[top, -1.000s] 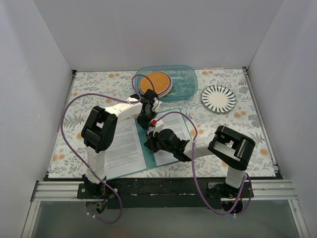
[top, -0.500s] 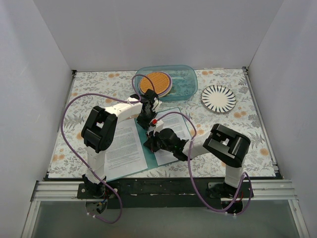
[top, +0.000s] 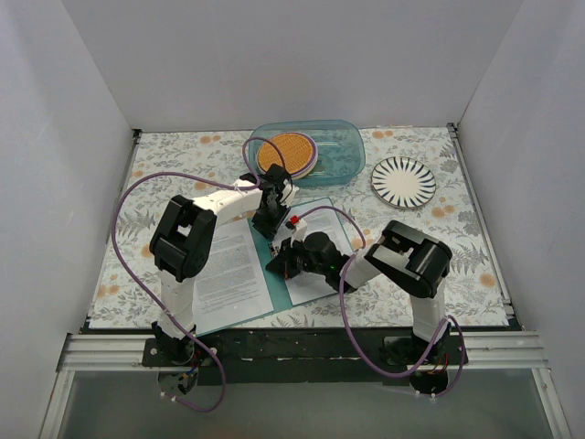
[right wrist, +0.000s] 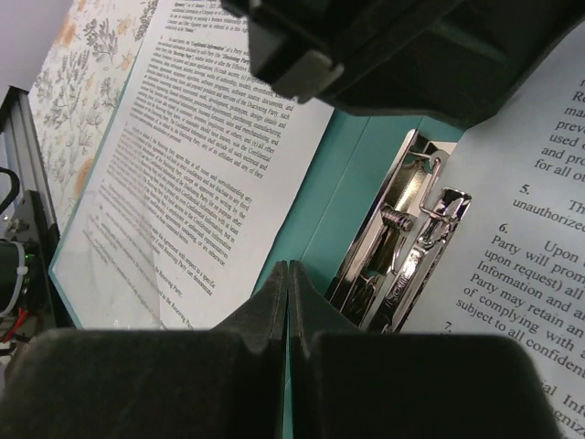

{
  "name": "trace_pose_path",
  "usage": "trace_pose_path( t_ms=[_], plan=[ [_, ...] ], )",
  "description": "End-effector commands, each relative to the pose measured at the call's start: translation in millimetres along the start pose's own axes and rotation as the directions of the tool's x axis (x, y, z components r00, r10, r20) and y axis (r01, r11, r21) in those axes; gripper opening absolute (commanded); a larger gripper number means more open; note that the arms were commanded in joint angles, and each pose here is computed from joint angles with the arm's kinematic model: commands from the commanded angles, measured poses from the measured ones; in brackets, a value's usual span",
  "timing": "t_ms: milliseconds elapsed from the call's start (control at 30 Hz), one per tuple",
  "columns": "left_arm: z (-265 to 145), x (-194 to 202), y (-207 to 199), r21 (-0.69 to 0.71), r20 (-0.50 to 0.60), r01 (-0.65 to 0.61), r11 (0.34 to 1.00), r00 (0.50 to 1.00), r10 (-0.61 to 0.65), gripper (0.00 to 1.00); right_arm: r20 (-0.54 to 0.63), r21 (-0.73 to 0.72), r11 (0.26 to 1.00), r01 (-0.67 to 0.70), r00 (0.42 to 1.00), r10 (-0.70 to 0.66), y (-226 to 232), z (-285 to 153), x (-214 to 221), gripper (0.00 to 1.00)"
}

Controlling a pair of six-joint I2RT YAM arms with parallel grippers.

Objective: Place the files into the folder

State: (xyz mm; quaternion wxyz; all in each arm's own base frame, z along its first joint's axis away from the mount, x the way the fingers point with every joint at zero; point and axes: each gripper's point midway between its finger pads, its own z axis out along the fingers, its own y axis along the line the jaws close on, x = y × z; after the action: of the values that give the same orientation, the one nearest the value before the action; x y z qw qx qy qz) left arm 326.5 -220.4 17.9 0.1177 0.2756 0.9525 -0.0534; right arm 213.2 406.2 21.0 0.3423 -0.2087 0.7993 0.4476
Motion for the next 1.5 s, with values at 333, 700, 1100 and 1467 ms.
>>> trace_pose_path(
  t_ms=[333, 700, 1100, 1467],
  plan=[
    [32.6, 35.4, -4.8, 0.039, -0.135, 0.007, 0.999, 0.991, -0.002, 0.2, -0.279, 0.126, 0.979, -0.159, 0.941, 0.189, -50.7, -15.0, 83.2, 0.01],
    [30.7, 33.9, -4.5, 0.038, -0.131, 0.005, 0.999, 0.991, 0.0, 0.2, -0.3, 0.14, 0.956, -0.257, 0.91, 0.288, -61.7, -15.0, 107.0, 0.01],
    [18.5, 21.9, -4.5, 0.033, -0.107, 0.006, 0.999, 0.994, -0.002, 0.21, -0.253, -0.091, 0.931, -0.352, 0.913, 0.321, -26.4, -14.2, 69.6, 0.01],
    [13.0, 19.1, -1.7, 0.017, -0.093, 0.002, 1.0, 0.996, 0.0, 0.2, -0.224, -0.298, 0.866, -0.401, 0.912, 0.345, 15.6, -4.3, 17.7, 0.01]
  ],
)
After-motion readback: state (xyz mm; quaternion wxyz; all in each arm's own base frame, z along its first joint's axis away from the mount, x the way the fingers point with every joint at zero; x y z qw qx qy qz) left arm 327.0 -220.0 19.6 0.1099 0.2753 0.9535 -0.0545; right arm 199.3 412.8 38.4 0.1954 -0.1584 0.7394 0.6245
